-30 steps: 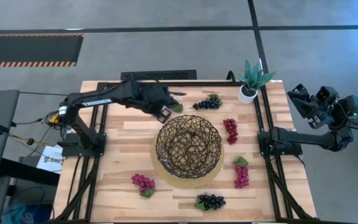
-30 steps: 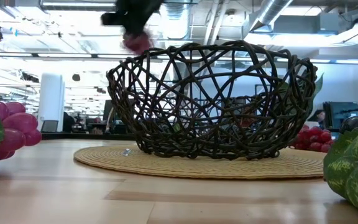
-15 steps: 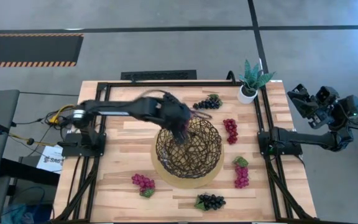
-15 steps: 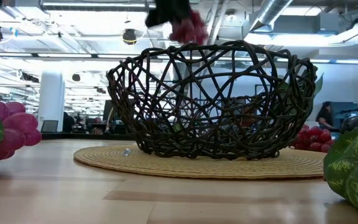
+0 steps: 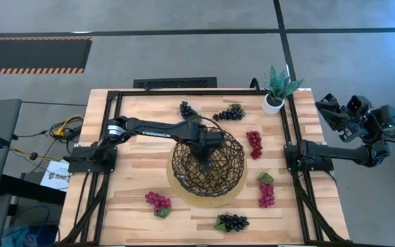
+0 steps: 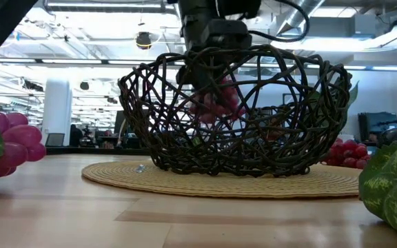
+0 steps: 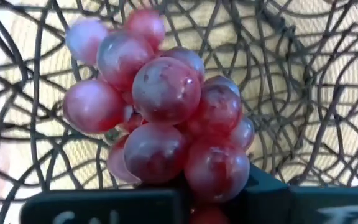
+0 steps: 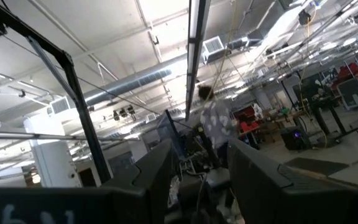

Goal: Build produce basket
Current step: Put the left red grapes into the black wire basket, then put the red grapes into the black wire basket, then put the left pink grapes into the black wire basket

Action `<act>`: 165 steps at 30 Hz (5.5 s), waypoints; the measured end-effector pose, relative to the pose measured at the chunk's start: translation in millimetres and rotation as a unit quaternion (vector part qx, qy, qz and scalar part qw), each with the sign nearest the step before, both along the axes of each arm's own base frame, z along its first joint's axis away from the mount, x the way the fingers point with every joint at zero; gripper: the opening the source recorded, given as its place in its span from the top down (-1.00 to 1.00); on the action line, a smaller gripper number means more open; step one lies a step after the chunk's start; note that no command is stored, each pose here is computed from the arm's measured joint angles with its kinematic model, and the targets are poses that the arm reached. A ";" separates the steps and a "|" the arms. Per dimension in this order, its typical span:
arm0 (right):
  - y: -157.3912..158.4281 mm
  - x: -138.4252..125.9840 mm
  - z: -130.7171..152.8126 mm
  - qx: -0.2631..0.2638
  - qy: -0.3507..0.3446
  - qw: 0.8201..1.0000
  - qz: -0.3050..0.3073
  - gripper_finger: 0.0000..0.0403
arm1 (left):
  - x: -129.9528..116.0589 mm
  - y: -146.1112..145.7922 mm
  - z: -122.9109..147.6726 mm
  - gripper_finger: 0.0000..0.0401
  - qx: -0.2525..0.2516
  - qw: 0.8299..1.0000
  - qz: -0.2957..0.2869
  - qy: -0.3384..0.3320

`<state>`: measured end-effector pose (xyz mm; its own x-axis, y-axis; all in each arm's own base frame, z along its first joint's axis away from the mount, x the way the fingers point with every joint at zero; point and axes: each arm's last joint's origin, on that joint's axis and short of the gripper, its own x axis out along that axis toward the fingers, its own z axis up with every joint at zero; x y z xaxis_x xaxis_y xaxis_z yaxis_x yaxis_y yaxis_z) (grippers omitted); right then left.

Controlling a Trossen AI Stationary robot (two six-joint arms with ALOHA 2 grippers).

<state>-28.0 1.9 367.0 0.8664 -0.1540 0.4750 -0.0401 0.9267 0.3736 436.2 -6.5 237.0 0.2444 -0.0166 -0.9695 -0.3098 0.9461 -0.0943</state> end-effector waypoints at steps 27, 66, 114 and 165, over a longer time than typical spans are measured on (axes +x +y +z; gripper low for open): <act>-4.4 37.3 -17.0 0.102 0.209 0.972 0.021 0.26 | -5.9 40.2 69.2 -0.34 0.026 0.998 0.057 -0.029; -43.3 207.2 -166.9 0.333 0.726 0.579 -0.164 -0.05 | -173.6 45.5 245.3 -0.34 0.241 0.955 0.075 -0.156; 11.1 263.9 0.9 0.114 0.536 0.835 0.043 0.99 | -173.3 45.4 245.1 -0.33 0.233 0.955 0.085 -0.159; 15.2 241.0 69.8 0.013 0.561 0.824 0.081 -0.09 | -182.4 -17.6 143.2 -0.33 -0.007 0.978 0.208 0.015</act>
